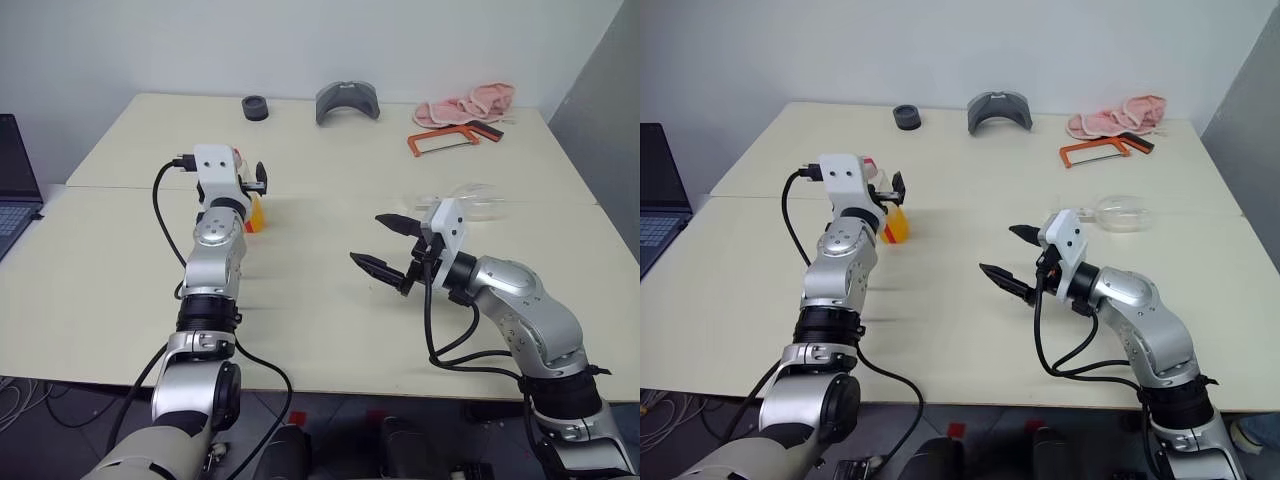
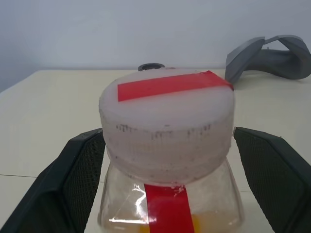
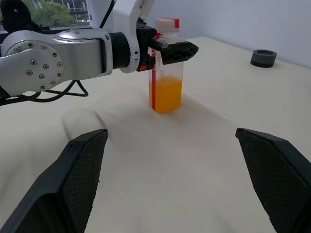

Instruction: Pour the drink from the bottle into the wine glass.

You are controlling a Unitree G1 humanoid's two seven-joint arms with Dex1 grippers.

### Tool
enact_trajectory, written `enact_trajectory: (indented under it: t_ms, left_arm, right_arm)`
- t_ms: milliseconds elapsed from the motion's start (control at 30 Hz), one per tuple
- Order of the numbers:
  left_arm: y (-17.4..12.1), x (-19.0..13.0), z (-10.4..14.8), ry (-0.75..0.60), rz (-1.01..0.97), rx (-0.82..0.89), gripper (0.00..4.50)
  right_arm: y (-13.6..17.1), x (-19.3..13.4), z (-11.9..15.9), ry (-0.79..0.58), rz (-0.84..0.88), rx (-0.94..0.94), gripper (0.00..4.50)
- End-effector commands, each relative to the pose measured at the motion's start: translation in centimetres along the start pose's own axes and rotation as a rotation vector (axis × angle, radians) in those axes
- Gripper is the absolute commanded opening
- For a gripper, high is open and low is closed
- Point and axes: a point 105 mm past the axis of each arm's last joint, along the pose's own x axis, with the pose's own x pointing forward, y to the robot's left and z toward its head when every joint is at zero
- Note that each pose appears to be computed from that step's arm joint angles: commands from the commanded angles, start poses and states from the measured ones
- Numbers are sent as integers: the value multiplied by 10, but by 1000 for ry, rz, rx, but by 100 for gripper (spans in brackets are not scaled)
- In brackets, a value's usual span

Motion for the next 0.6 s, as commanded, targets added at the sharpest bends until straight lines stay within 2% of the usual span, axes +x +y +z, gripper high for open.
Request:
enact_trajectory:
  t_ms: [33,233,333,533,600]
  left_arm:
    - [-1,2,15,-42,4,21,446]
    - [-2,2,13,-30,2,30,446]
    - [-2,1,12,-24,2,31,384]
    - [-2,1,12,-18,-1,35,201]
    - [-2,0,12,-19,-3,35,189]
  right_arm:
    - [-3,-1,12,-39,-1,-25,450]
    - [-5,-2,13,-40,-6,-23,450]
    - [-5,-2,13,-42,-9,-22,450]
    - [-6,-2,14,-44,-11,-20,450]
    - [-6,-2,14,-46,-12,-20,450]
